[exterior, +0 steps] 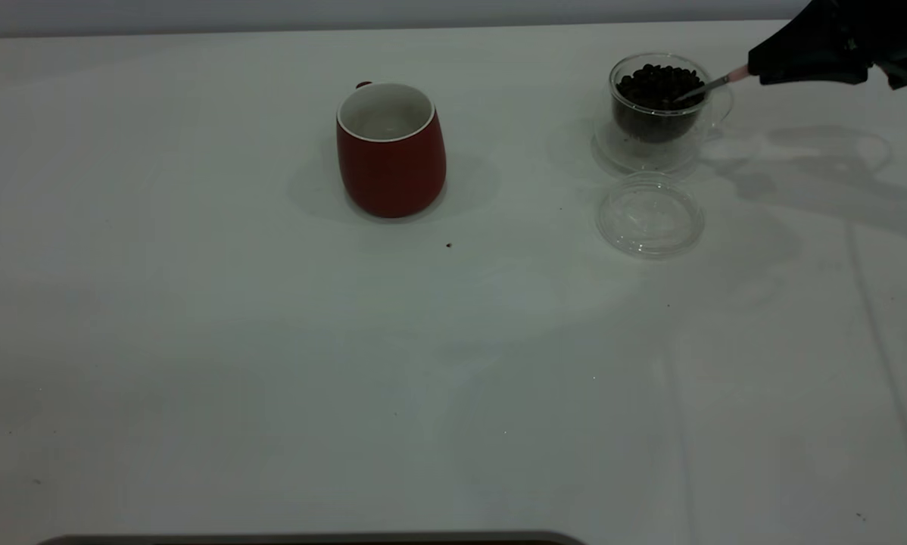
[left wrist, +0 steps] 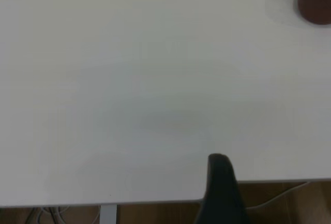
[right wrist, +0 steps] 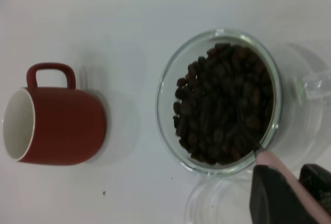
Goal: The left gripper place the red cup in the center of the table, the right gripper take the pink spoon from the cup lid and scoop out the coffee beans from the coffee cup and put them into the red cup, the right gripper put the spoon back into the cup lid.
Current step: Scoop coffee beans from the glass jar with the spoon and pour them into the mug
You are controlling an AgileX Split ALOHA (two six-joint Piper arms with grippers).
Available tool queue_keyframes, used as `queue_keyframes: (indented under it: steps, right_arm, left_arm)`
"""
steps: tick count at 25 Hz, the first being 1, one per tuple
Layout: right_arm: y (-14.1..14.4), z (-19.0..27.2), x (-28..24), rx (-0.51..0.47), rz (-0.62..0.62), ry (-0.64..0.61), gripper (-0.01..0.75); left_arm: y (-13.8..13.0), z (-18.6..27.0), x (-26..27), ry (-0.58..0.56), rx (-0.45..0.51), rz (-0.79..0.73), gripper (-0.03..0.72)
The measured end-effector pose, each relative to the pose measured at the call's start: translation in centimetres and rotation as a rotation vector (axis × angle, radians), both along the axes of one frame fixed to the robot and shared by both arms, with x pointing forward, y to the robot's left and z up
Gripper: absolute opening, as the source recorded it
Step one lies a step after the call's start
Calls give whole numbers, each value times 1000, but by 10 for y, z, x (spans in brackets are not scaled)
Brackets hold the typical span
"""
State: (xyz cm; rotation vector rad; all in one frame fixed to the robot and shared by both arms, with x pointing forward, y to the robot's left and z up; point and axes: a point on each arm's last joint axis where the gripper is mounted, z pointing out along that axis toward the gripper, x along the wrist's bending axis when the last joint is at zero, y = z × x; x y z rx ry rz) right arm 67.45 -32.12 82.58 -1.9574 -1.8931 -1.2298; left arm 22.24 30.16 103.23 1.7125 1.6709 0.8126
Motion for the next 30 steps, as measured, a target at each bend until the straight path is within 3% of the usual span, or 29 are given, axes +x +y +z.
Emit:
queue_keyframes:
  steps: [30]
  right_arm:
    - [-23, 5, -7, 218, -96, 103, 101]
  left_arm:
    - [0, 0, 0, 0, -1, -1, 587]
